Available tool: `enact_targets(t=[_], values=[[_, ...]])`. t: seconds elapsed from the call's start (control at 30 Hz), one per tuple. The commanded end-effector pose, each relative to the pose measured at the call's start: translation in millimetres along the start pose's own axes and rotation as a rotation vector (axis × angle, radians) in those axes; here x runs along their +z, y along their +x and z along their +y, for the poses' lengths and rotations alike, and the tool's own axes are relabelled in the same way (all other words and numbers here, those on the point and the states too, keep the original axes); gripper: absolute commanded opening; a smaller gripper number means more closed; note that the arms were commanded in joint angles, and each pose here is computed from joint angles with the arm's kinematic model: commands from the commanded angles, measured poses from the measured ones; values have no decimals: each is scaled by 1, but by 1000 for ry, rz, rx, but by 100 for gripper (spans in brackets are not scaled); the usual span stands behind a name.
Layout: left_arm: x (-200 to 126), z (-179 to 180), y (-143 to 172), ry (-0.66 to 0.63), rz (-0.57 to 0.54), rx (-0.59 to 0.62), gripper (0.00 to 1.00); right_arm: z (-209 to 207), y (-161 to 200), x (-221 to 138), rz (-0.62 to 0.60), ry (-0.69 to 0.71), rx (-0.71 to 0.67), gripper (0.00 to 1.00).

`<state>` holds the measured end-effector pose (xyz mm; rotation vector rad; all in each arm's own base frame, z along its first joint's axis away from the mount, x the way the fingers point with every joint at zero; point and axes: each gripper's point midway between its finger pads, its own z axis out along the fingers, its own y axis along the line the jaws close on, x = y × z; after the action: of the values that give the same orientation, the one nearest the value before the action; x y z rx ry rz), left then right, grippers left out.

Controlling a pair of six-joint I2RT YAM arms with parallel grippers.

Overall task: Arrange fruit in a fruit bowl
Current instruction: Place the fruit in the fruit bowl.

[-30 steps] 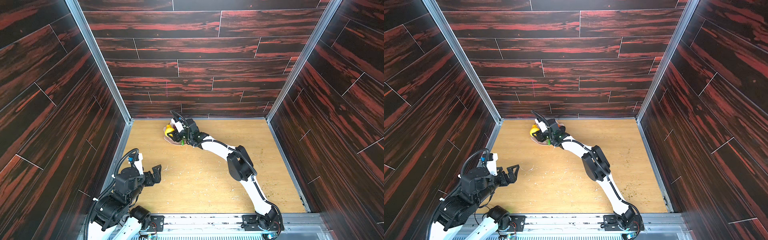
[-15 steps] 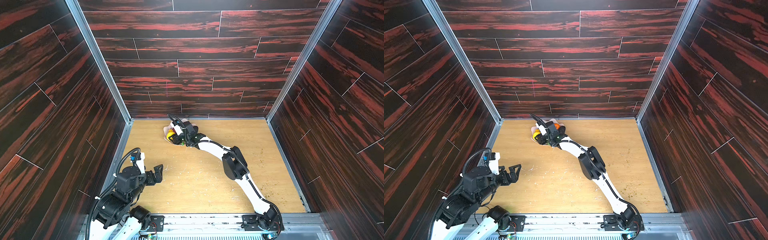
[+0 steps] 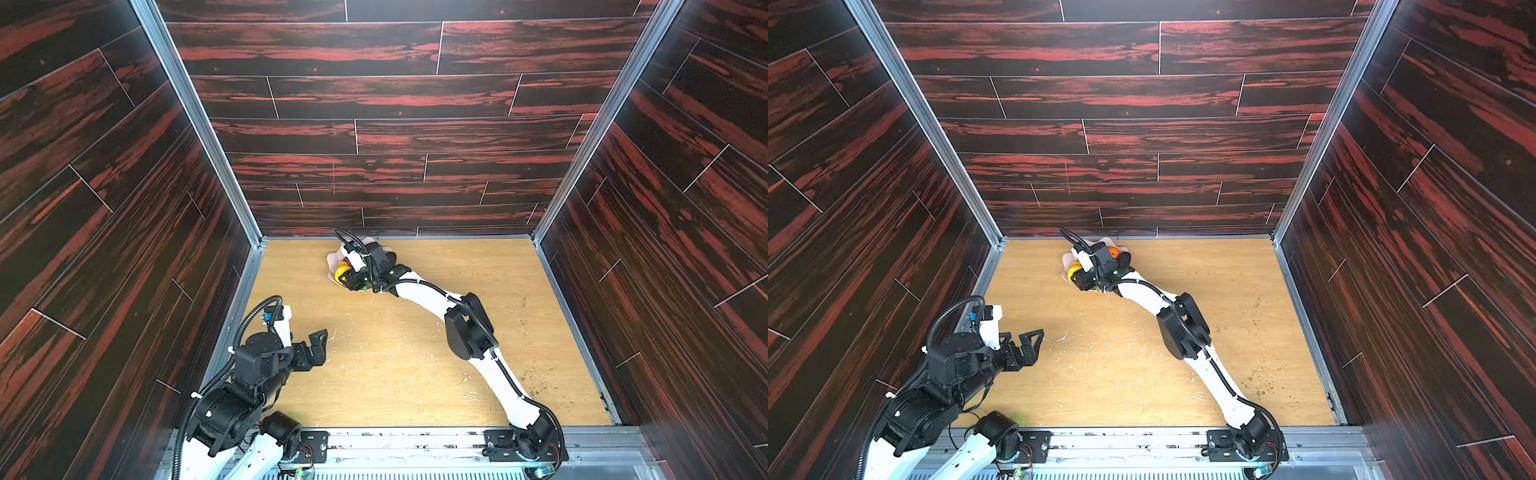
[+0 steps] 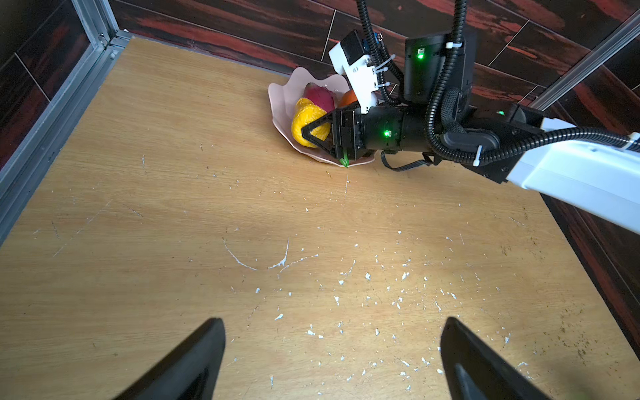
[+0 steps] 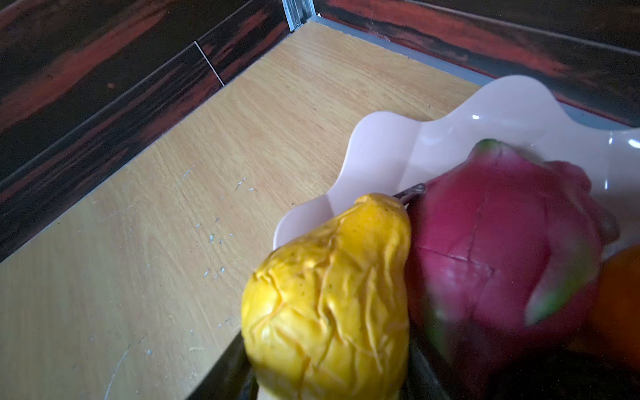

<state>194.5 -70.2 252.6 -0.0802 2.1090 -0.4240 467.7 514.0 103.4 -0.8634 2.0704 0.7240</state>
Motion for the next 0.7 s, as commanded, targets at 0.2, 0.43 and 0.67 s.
enact_targets(t=[0.2, 0.43, 0.67], values=[[-1, -1, -2, 8, -10, 13, 99, 3, 7, 7, 20, 11, -22, 77], [-1, -4, -6, 16, -10, 34, 99, 9, -33, -16, -49, 21, -57, 86], [-3, -3, -19, -8, -61, 60, 100, 24, -80, -75, -149, 7, -43, 92]])
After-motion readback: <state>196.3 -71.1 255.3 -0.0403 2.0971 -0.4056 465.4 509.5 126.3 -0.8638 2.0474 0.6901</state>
